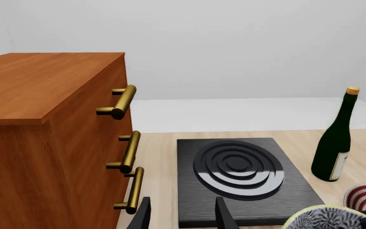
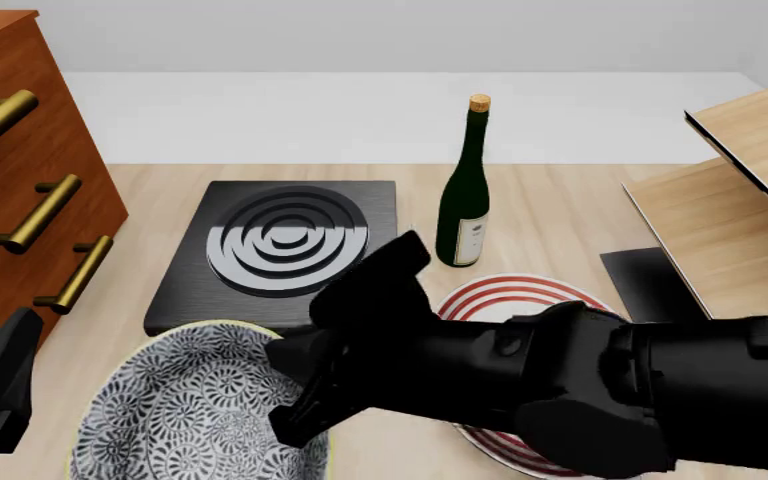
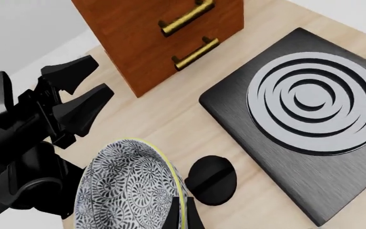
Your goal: Pick up the akita bowl and put it on the plate.
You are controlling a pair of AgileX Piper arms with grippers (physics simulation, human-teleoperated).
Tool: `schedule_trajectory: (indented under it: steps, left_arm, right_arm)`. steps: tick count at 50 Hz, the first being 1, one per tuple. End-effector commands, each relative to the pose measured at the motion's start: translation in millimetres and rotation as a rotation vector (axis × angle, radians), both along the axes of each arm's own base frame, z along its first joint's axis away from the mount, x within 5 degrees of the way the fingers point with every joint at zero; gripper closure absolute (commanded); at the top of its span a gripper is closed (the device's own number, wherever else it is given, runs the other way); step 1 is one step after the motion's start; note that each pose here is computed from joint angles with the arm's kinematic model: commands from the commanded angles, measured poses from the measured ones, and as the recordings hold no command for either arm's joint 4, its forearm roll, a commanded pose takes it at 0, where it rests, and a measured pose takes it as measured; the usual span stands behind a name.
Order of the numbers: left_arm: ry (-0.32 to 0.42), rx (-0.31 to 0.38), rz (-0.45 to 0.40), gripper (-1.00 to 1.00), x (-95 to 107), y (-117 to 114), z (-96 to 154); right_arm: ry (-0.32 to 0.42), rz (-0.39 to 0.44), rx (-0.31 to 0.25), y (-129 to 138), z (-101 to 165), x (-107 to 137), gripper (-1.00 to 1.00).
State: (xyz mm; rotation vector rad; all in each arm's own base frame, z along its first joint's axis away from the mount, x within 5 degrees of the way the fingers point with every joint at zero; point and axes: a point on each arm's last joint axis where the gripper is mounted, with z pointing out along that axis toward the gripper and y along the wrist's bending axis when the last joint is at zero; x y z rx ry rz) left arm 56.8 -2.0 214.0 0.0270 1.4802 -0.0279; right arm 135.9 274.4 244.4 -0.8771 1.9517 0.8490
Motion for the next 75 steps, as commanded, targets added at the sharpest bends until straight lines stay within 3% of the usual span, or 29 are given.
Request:
schedule_trajectory:
  steps: [1,21,30,51,75]
  left_arm:
    - [0.002,0.0,0.0,-1.0,0,0,0]
    - [0.003,-0.001,0.001,-1.0,0,0,0]
    - [0.003,-0.001,0.001,-1.0,0,0,1]
    - [-0.002,0.0,0.001,-1.0,-1,0,1]
    - [-0.003,0.0,0.001,-1.0,-1,0,1]
  right_arm:
    - [-0.035,-0.063,0.031,-27,29,9,1.0]
    - [-0.054,-0.252,0.008,-80,43,38,1.0]
    - [-0.046,-0.337,-0.021,-102,32,48,1.0]
    - [-0.032,-0.51,-0.014,-149,23,52,1.0]
    - [-0.004,-0.667,-0.014,-185,6,55,1.0]
